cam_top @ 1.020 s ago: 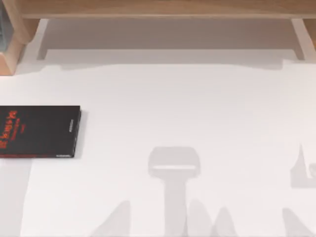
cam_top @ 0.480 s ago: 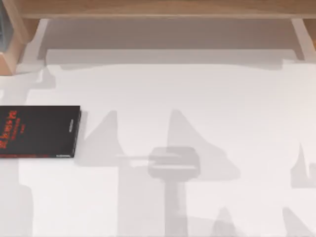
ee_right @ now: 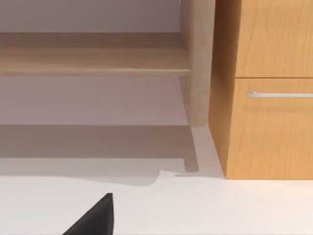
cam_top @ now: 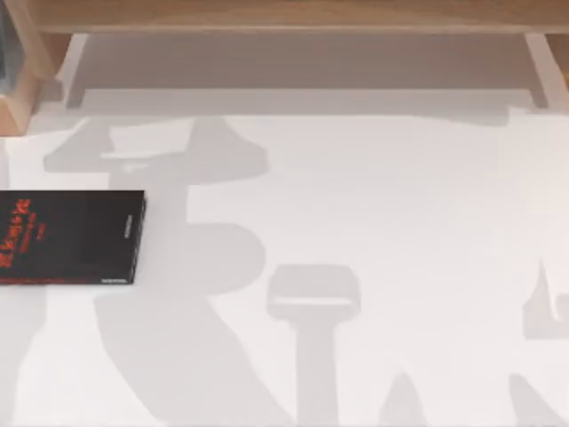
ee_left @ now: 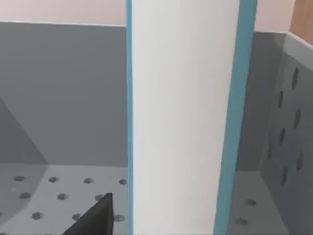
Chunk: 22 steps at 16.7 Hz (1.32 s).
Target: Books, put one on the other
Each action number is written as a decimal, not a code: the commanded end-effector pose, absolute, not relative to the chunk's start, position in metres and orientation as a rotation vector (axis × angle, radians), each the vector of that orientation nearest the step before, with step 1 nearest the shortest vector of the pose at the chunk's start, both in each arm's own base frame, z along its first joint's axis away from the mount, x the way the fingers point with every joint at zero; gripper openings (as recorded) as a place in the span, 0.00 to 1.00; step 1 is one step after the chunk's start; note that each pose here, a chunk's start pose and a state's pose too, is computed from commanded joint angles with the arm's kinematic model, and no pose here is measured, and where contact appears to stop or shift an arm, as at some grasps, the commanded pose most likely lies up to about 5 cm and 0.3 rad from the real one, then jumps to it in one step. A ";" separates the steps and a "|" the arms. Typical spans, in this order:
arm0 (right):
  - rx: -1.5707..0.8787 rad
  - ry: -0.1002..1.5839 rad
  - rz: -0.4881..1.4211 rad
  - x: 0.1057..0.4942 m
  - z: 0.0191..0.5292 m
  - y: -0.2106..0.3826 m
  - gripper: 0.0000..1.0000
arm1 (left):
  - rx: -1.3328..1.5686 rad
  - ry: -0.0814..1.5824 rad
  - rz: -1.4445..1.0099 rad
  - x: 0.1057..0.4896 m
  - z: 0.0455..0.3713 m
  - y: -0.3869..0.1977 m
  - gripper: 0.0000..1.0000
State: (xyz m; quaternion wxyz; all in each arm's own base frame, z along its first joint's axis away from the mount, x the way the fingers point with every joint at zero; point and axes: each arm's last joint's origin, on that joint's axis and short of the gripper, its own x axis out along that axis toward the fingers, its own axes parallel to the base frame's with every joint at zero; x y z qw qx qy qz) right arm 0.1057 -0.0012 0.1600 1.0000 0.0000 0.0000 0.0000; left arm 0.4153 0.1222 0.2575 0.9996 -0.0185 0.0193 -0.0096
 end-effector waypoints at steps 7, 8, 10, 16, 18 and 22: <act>0.000 0.000 0.000 0.106 0.160 -0.001 1.00 | -0.028 0.003 -0.017 0.438 0.247 0.142 1.00; 0.000 0.000 0.000 0.106 0.160 -0.001 1.00 | -0.028 0.003 -0.017 0.438 0.247 0.142 1.00; 0.000 0.000 0.000 0.106 0.160 -0.001 1.00 | -0.028 0.006 -0.020 0.438 0.247 0.140 1.00; 0.000 0.000 0.000 0.106 0.160 -0.001 1.00 | -0.028 0.003 -0.015 0.463 0.248 0.143 1.00; 0.000 0.000 0.000 0.106 0.160 -0.001 1.00 | -0.028 0.003 -0.017 0.468 0.247 0.142 1.00; 0.000 0.000 0.000 0.106 0.160 -0.001 1.00 | -0.028 0.003 -0.017 0.468 0.247 0.142 0.92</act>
